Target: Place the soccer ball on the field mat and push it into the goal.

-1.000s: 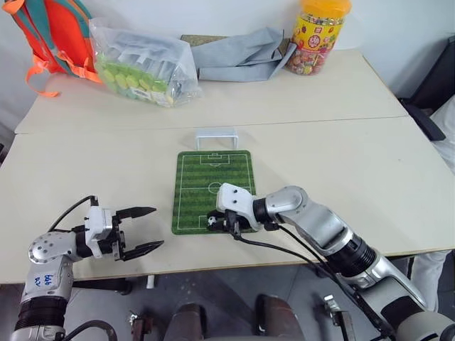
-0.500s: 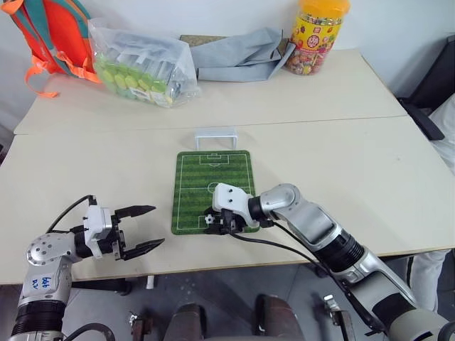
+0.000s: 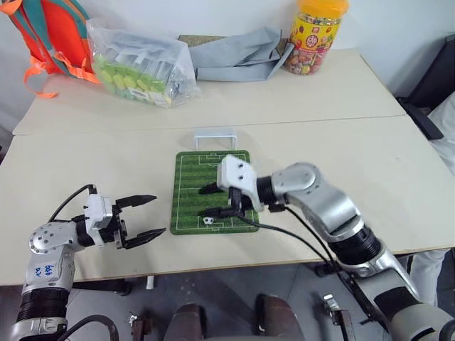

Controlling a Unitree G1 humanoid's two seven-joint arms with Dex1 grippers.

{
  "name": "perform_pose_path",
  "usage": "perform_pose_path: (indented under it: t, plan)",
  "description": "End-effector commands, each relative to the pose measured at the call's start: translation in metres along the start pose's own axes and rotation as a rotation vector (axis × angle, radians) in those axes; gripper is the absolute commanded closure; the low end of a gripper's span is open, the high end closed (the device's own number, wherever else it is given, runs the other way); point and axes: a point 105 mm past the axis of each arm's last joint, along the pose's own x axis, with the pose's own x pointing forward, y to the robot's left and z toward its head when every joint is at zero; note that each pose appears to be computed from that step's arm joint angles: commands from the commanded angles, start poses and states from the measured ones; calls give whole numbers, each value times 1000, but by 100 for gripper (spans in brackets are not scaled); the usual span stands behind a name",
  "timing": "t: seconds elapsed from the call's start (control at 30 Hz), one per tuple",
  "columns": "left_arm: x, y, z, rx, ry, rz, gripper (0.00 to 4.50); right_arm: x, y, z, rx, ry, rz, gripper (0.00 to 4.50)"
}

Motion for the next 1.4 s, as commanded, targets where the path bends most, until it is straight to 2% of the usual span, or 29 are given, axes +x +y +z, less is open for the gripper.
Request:
perform_pose_path:
  t: [0.03, 0.13, 0.17, 0.53, 0.6, 0.73, 0.83, 0.9, 1.03, 1.2, 1.4]
  plan:
    - [-6, 2, 1, 1, -11, -4, 0, 6, 19, -9, 44, 9, 42, 326]
    - [-9, 1, 0, -2, -2, -22, 0, 14, 30, -24, 67, 43, 69, 440]
    - [-10, 1, 0, -1, -1, -21, 0, 17, 34, -27, 83, 45, 78, 448]
    - [-15, -3, 1, 6, 5, -10, 0, 35, 33, -55, 169, 57, 119, 448]
    - [-16, -4, 1, 5, 8, -7, 0, 36, 28, -61, 174, 66, 103, 448]
    - [-16, -2, 3, 8, 7, 3, 0, 33, -5, -70, 197, 66, -23, 448]
    - [-15, 3, 5, 16, 4, 14, 0, 19, -46, -65, 167, 54, -191, 448]
    - [-15, 6, 6, 22, 1, 18, 0, 11, -62, -60, 147, 42, -254, 448]
    - [-10, 21, 14, 42, -35, 75, 0, -21, -98, -32, 140, -53, -433, 448]
    - [-7, 44, 21, 50, -77, 176, 0, -51, -100, -16, 145, -130, -486, 448]
    - [-11, 61, 26, 42, -94, 260, 0, -92, -85, -33, 144, -105, -470, 448]
